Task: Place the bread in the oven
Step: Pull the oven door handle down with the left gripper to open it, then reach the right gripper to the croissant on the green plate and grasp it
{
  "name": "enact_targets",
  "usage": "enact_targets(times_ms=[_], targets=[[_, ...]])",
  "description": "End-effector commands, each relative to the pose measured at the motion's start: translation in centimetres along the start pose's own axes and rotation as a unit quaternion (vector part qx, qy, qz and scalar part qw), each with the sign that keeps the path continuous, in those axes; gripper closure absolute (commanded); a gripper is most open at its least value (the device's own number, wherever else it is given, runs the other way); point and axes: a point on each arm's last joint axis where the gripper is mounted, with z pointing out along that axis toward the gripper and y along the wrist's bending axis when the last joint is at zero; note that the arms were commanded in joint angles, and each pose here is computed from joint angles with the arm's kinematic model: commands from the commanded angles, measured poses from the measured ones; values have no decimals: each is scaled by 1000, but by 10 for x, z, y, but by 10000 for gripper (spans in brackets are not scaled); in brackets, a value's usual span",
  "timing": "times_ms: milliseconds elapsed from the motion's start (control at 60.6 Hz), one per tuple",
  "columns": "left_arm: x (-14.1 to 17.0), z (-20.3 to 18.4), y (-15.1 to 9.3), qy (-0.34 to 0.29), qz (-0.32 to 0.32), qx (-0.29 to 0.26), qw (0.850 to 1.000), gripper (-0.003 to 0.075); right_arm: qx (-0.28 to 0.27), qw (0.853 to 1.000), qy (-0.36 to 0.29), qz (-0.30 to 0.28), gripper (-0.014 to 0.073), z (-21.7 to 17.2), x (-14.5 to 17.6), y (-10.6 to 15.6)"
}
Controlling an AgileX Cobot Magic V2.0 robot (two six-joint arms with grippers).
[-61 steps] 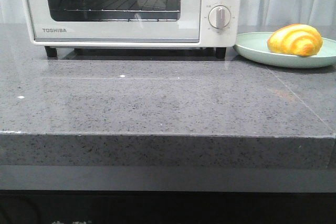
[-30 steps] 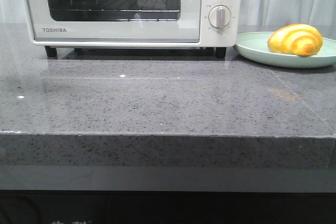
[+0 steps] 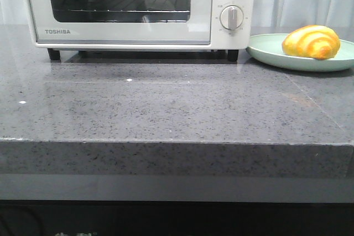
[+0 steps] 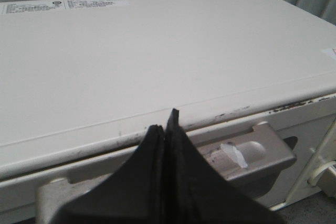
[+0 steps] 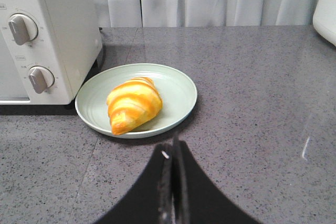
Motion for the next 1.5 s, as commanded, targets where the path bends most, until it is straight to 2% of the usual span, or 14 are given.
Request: enact_targets(times_ms=[0,165,313,396,478,627,858,1072,1254,1435,1485], targets=[[-19,-10,-6,-27,0,9,1000,741,1,998,-56,-2,662,-2,-19,1],[-8,-24,-27,65,10,32,997,741,1,998,-56,-2,662,-2,-19,1],[3,-47,-57,142,32,73,987,741,1,998,-56,-2,662,-2,-19,1],[3,-70,-70,127,41,100,986,741,1,998,-56,-2,662,-2,-19,1],[-1,-93,-72,87,29,115,989,741,1,998,-56,-2,662,-2,-19,1],[-7,-112,-56,39,3,99,994,741,1,998,-56,-2,662,-2,-19,1],[-3,-119,-1,26,-25,-2,999,741,1,999,-47,-1,662,-2,-17,1],[24,-154,36,-7,-47,-84,995,741,-3,1000,-24,13,662,3,-16,1],[52,-190,51,-18,-64,-144,987,741,-10,997,53,48,662,28,-15,4],[65,-218,53,-40,-68,-177,981,741,-11,994,89,68,659,56,-25,5],[66,-222,52,-45,-68,-179,980,741,-10,993,91,71,633,64,-29,5]])
